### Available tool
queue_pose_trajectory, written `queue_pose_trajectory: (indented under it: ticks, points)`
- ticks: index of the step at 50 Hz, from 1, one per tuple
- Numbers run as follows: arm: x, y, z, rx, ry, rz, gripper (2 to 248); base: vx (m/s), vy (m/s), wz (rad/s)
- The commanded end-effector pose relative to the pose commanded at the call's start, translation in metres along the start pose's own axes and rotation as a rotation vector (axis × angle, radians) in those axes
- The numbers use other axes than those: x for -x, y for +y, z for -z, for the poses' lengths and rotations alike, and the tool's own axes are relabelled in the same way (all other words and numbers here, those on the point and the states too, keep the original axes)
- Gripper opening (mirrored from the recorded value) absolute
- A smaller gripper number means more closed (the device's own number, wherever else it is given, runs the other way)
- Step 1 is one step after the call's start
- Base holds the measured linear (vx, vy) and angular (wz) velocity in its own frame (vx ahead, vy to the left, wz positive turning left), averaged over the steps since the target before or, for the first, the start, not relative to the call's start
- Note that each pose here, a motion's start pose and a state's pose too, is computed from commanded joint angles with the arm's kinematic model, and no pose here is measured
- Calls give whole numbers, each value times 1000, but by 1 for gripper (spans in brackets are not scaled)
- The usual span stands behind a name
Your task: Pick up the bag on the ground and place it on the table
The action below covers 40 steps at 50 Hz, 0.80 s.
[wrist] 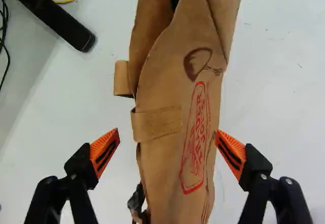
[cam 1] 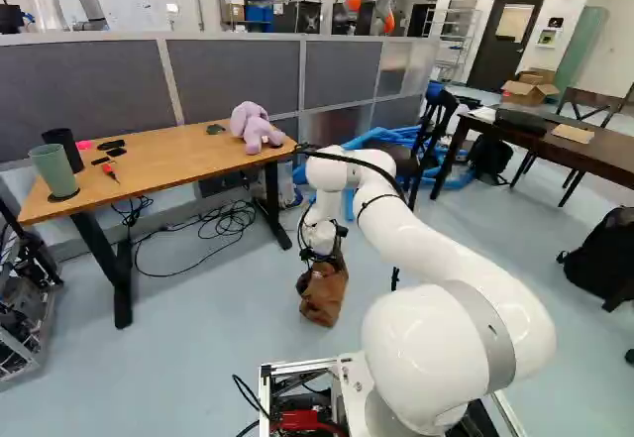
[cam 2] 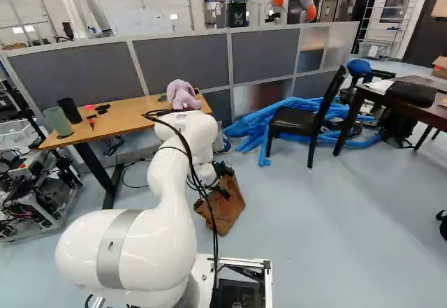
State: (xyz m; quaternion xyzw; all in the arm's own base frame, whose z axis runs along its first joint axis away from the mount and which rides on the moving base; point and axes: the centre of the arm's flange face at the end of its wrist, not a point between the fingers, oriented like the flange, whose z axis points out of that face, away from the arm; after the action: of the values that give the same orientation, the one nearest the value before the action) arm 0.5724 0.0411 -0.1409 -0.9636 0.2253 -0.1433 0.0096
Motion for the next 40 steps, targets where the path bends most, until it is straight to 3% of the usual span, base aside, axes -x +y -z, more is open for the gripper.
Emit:
queue_pose_trajectory:
  ticks: [8, 9, 13, 14, 19, 20, 24, 25, 29, 30, 34, 35, 40]
  points:
    - [0, 0, 0, 0, 0, 0, 235, 0, 0, 0]
    - [0, 0, 0, 0, 0, 0, 198, 0, 0, 0]
    - [0, 0, 0, 0, 0, 0, 198, 0, 0, 0]
    - [0, 0, 0, 0, 0, 0, 161, 0, 0, 0]
    - [0, 0, 0, 0, 0, 0, 161, 0, 0, 0]
    - [0, 0, 0, 0, 0, 0, 122, 0, 0, 0]
    - [0, 0, 0, 0, 0, 0, 122, 0, 0, 0]
    - [0, 0, 0, 0, 0, 0, 84, 0, 0, 0]
    - [0, 0, 0, 0, 0, 0, 84, 0, 0, 0]
    - [0, 0, 0, 0, 0, 0, 47, 0, 0, 0]
    - [0, 0, 0, 0, 0, 0, 47, 0, 0, 0]
    - [0, 0, 0, 0, 0, 0, 21, 0, 0, 0]
    - [0, 0, 0, 0, 0, 0, 21, 0, 0, 0]
